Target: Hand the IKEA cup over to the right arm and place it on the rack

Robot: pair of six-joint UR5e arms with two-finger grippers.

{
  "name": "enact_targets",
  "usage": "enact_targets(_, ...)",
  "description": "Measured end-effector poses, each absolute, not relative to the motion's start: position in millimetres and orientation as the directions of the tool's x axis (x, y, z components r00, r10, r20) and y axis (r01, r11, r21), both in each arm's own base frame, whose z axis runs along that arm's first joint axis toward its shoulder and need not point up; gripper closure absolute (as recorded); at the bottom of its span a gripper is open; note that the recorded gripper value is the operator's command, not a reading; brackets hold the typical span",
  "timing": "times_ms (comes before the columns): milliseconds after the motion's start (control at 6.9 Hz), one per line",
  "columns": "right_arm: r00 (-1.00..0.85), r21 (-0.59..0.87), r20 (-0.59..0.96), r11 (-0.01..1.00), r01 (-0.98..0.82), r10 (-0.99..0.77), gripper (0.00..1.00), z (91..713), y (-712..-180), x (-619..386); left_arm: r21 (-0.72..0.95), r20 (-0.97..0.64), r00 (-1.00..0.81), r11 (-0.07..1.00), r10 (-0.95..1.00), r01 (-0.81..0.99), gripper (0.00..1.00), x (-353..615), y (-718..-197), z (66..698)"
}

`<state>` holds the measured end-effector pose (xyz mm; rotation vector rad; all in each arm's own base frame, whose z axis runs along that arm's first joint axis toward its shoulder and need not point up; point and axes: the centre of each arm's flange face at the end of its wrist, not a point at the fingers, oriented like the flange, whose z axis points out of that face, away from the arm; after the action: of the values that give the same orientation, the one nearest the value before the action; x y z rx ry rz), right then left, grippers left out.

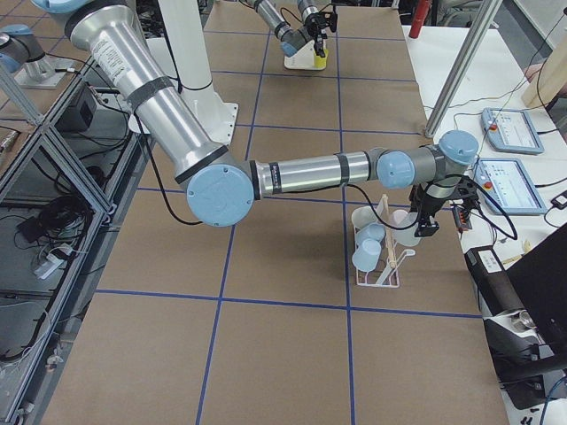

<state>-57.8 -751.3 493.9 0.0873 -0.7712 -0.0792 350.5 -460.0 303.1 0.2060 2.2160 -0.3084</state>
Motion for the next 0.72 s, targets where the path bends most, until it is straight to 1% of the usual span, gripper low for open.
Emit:
enact_targets(435,0.716,0.104,0.69,0.993,0.048,-0.106,1.0,497.9,-749.2,-64.1,-0.146,-0.787,-0.615,0.956,0.044,0.255,0.09,348.6,-459.8,301.0)
enact_targets(725,0.721,0.099,0.684,0.994,0.055,-0.109,0.63,502.5,-747.2,-70.3,-0.145,-0.786,-0.616,0.956,0.045,0.255,0.09,348.1,-459.6,300.3)
